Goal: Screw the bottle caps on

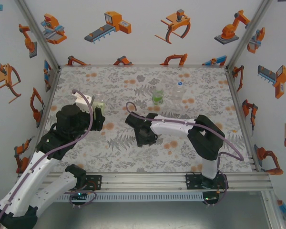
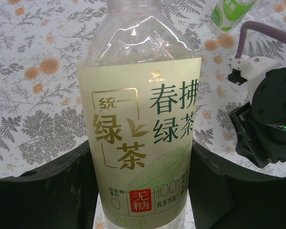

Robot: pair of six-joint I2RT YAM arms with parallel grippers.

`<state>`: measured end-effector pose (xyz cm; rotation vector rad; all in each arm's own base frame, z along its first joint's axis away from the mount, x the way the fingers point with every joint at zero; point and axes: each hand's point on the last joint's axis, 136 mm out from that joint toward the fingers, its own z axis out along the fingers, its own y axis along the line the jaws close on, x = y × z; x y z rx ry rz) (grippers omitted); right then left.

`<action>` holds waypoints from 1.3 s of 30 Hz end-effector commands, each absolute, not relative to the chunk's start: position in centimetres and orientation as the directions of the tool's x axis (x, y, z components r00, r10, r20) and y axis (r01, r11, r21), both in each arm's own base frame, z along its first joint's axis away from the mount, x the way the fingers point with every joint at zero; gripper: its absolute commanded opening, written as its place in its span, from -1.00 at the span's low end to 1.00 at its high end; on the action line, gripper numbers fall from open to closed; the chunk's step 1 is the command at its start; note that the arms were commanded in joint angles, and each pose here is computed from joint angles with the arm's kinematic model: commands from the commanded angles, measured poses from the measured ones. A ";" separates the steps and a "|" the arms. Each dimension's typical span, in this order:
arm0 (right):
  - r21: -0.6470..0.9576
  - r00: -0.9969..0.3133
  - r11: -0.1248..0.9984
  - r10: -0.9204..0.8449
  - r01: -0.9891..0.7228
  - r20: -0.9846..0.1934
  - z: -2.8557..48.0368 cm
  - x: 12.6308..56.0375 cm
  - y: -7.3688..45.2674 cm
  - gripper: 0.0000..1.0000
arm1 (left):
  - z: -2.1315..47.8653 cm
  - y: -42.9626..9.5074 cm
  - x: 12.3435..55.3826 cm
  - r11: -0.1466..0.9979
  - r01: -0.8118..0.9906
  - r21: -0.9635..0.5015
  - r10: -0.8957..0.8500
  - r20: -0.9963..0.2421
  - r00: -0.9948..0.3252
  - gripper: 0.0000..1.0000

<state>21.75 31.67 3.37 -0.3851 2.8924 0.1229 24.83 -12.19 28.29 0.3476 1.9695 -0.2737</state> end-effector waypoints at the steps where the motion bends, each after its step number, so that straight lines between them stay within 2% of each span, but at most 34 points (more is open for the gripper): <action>1: 0.043 -0.943 0.967 -0.235 -0.251 -0.234 3.1 22.0 31.7 -0.08 | 28.4 -12.4 24.9 0.928 0.368 -0.058 0.097 -0.916 -0.389 -1.00; 32: 0.025 -0.945 0.969 -0.232 -0.245 -0.230 1.9 22.0 31.1 -0.28 | 28.2 -12.5 24.6 0.921 0.384 -0.070 0.091 -0.918 -0.385 -1.00; 39: 0.027 -0.942 0.968 -0.234 -0.248 -0.242 2.2 22.0 30.8 -0.44 | 28.4 -13.0 24.3 0.905 0.421 -0.062 0.110 -0.921 -0.373 -1.00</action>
